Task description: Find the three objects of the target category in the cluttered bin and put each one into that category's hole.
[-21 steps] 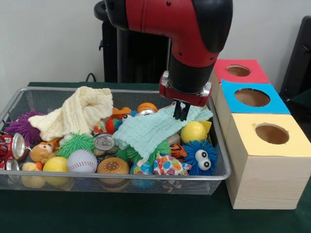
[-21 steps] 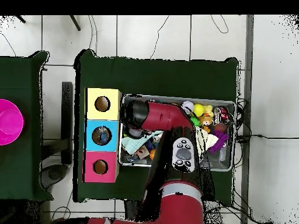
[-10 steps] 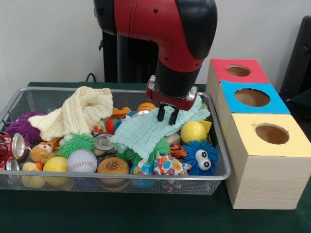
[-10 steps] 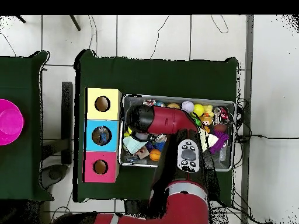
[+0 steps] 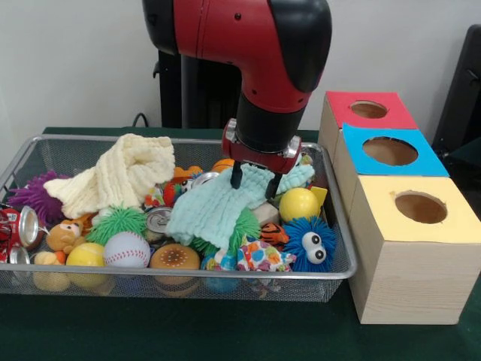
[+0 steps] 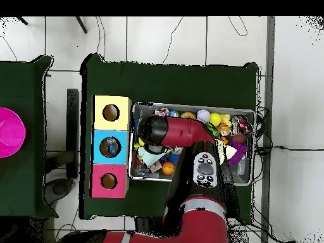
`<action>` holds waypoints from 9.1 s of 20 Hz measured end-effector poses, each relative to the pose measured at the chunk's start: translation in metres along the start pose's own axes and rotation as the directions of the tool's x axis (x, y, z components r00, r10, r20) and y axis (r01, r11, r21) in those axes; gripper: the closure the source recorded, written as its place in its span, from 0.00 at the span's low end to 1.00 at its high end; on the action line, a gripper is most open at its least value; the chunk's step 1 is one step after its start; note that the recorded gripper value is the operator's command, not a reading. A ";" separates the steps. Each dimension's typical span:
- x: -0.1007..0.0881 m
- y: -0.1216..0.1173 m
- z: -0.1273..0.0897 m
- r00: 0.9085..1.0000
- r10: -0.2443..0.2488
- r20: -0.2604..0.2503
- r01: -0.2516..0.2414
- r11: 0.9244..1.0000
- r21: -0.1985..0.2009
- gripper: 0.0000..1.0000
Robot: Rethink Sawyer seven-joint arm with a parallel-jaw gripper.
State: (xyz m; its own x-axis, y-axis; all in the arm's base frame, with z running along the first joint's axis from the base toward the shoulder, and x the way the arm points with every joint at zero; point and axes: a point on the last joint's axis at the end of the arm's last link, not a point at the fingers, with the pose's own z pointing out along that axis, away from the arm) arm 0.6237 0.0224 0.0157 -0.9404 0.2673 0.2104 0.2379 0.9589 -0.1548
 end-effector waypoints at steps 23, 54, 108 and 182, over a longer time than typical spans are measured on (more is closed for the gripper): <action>-0.026 -0.088 0.035 0.984 -0.092 0.149 0.053 0.968 0.246 0.00; -0.042 -0.152 -0.042 0.964 -0.062 0.260 -0.019 0.955 0.297 0.00; 0.045 -0.013 -0.043 0.984 0.180 -0.002 -0.179 0.974 -0.142 0.00; 0.022 -0.077 0.036 0.940 -0.039 0.340 0.022 0.998 0.055 1.00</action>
State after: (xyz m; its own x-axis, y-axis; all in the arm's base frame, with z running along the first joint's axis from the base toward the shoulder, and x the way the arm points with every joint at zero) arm 0.5765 -0.0487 -0.0028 -0.9756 0.1810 -0.1243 0.2036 0.9577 -0.2031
